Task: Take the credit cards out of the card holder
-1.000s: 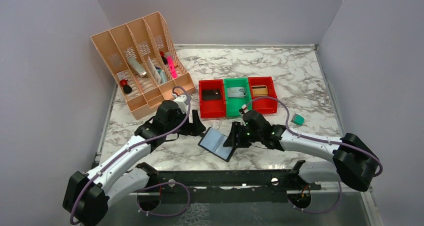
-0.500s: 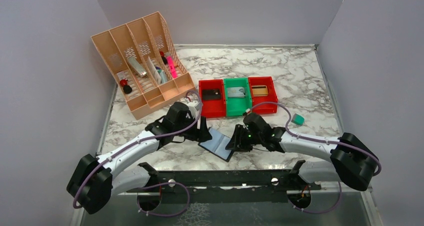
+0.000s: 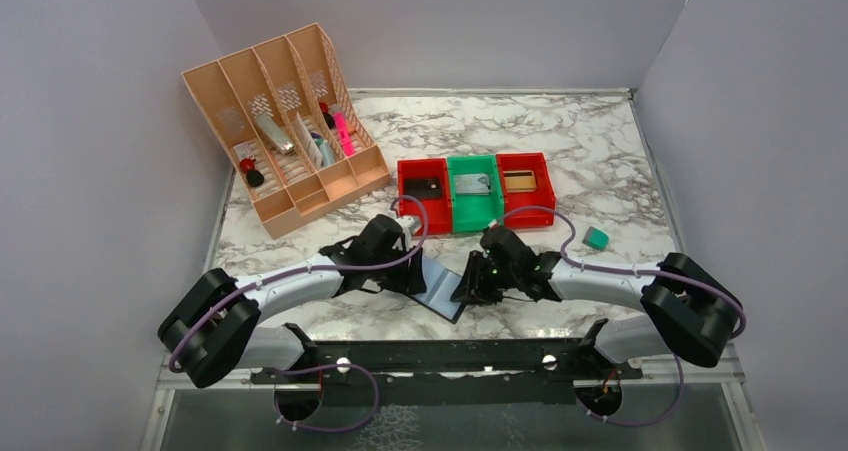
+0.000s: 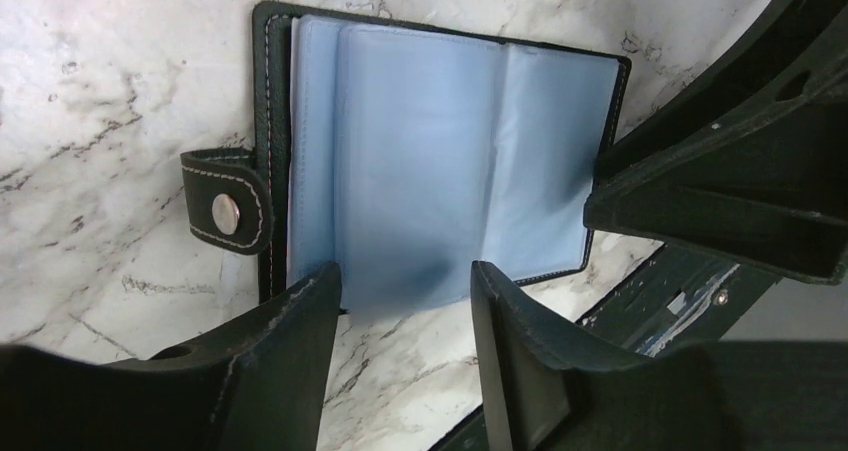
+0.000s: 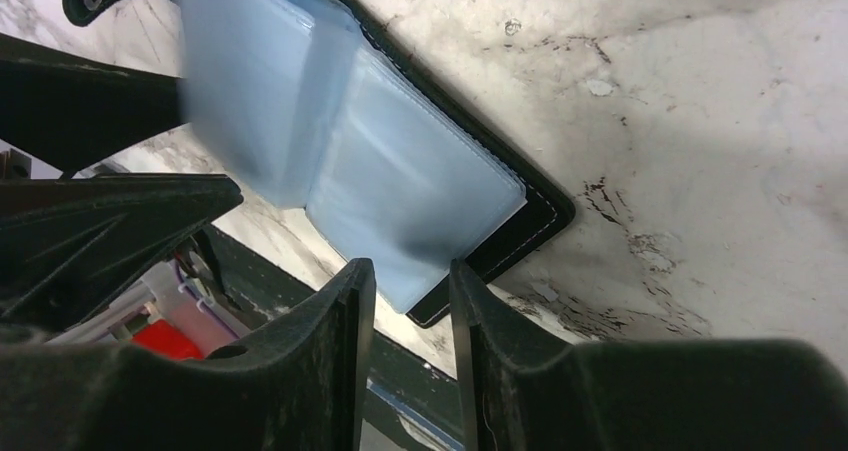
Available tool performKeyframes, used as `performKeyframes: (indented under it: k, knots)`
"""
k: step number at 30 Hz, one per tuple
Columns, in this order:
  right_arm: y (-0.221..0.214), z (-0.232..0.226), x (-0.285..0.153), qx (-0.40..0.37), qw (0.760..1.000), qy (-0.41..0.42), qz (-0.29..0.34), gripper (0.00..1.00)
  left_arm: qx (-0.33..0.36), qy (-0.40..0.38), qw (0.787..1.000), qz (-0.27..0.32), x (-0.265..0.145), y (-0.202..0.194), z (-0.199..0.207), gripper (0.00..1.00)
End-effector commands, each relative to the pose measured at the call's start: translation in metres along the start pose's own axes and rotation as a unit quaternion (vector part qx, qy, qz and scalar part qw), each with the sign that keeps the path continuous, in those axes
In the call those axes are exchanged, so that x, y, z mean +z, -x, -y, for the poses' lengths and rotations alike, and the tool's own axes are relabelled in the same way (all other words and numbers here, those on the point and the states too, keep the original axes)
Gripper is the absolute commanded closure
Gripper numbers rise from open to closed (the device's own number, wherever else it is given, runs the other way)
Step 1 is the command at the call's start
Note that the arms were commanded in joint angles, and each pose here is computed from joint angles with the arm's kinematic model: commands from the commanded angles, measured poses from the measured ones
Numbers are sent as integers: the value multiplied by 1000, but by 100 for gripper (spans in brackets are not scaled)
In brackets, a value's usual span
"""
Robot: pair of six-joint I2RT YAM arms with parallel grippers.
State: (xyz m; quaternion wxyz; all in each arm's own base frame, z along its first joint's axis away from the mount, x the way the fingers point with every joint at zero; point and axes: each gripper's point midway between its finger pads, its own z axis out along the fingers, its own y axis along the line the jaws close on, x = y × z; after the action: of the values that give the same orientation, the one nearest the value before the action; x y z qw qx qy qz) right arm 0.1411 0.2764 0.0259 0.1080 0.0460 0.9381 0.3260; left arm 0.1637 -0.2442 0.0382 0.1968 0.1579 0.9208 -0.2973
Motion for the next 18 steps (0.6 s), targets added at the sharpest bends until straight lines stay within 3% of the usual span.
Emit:
performKeyframes:
  k: [1,4,10,18]
  knots:
    - [14,7,-6,-8,999,-45,26,59,6,12,1000,7,7,-1,-3,48]
    - [15,14,-4,-12,997,-64,28,54,2,17,1000,8,8,-6,-7,50]
    - [10,9,6,3,999,-43,13,54,-2,15,1000,6,8,-10,-7,51]
    - [31,-26,11,-32,998,15,43,64,-4,14,1000,2,9,-13,-7,53]
